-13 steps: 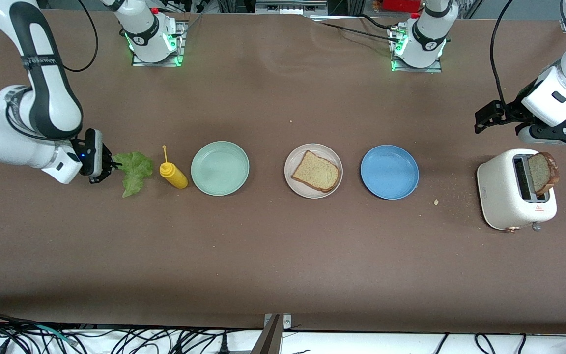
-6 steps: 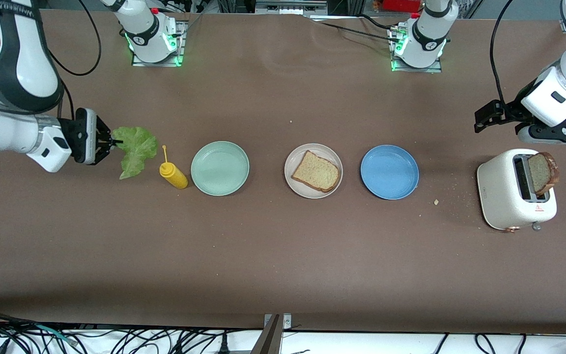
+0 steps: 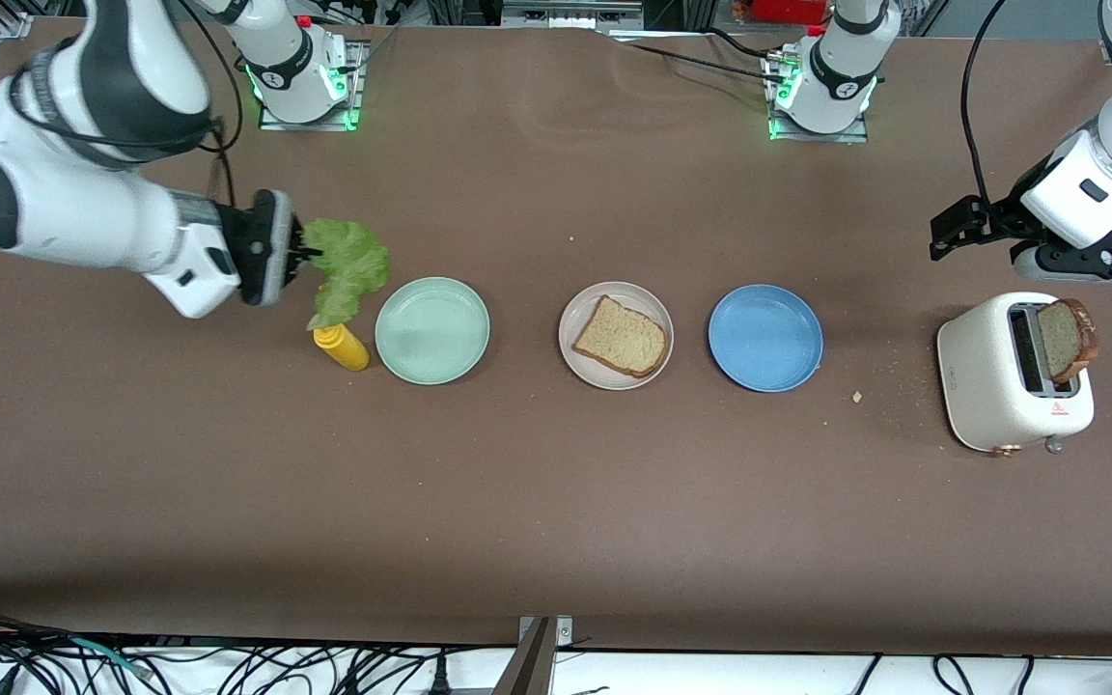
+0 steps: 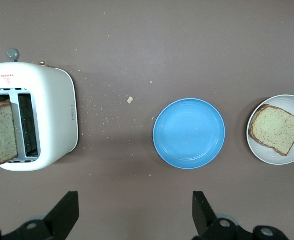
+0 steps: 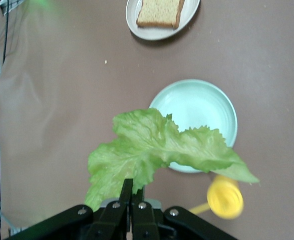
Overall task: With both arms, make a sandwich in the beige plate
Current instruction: 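Lift the lettuce leaf and carry it over the bread with the right gripper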
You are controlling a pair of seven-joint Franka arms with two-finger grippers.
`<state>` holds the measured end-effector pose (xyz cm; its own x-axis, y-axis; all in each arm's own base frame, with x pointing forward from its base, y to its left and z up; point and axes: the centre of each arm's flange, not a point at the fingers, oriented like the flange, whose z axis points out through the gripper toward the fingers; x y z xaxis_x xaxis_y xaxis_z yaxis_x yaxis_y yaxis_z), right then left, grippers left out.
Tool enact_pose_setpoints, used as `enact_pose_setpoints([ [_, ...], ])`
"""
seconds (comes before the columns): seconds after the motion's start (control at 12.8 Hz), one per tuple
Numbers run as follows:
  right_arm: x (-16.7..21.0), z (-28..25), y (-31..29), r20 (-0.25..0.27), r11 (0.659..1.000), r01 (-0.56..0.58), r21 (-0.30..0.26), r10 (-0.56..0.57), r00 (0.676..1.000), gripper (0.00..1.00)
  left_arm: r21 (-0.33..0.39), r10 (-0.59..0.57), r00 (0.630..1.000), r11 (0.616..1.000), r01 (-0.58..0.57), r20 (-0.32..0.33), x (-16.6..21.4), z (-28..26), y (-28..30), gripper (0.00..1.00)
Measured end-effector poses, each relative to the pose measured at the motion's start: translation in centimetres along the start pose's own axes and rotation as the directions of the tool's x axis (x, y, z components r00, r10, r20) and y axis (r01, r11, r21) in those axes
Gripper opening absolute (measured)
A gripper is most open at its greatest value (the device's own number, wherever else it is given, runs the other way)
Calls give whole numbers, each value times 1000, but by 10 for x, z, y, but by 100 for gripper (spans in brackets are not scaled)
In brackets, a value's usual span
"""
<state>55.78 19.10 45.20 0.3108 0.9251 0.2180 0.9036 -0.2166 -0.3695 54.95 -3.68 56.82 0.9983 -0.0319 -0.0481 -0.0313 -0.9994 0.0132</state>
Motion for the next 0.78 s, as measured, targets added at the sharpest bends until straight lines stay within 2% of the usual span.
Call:
enact_pose_setpoints([
  [0.47, 152, 99, -40, 26, 980, -187, -61, 189, 982, 2, 0, 2, 1000, 1000, -2, 1, 0, 0, 1, 100],
  [0.62, 200, 139, -59, -3, 958, -264, -109, 265, 964, 2, 0, 2, 1000, 1000, -2, 2, 0, 0, 1, 100],
  [0.78, 233, 186, -72, -53, 931, -336, -144, 331, 942, 2, 0, 2, 1000, 1000, -2, 2, 0, 0, 1, 100],
])
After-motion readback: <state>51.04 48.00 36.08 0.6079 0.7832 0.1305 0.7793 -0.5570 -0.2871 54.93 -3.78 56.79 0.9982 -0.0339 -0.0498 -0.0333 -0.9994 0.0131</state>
